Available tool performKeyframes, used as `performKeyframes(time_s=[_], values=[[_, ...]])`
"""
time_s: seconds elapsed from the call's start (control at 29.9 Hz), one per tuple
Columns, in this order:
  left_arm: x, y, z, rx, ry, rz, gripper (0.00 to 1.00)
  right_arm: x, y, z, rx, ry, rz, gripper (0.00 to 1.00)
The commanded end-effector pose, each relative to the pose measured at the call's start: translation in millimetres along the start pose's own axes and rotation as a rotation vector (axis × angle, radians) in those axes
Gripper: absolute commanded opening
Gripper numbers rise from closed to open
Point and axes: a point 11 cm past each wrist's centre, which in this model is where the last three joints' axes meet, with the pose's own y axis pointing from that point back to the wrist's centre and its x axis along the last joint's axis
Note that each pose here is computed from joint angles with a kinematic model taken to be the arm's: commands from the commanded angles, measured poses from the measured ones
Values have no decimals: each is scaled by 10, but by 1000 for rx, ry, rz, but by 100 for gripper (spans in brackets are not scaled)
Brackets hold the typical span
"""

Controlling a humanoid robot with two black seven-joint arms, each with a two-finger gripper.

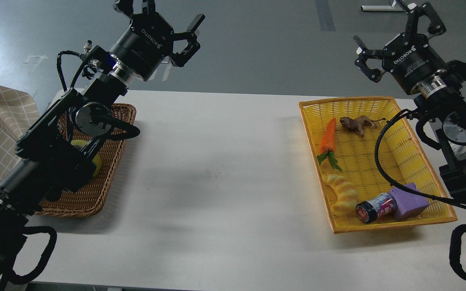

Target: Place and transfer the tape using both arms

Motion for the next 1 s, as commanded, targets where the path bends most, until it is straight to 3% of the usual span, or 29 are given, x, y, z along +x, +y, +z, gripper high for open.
performKeyframes(time_s=[0.0,0.64,0.97], values=[[8,5,0,0,1,2,98,-23,-33,36,-8,-2,-4,100],[234,89,-322,36,66,72,98,-222,-198,403,-29,-87,-45,100],[160,38,-427,32,106,63,98,-215,-212,521,-42,-112,-36,100]])
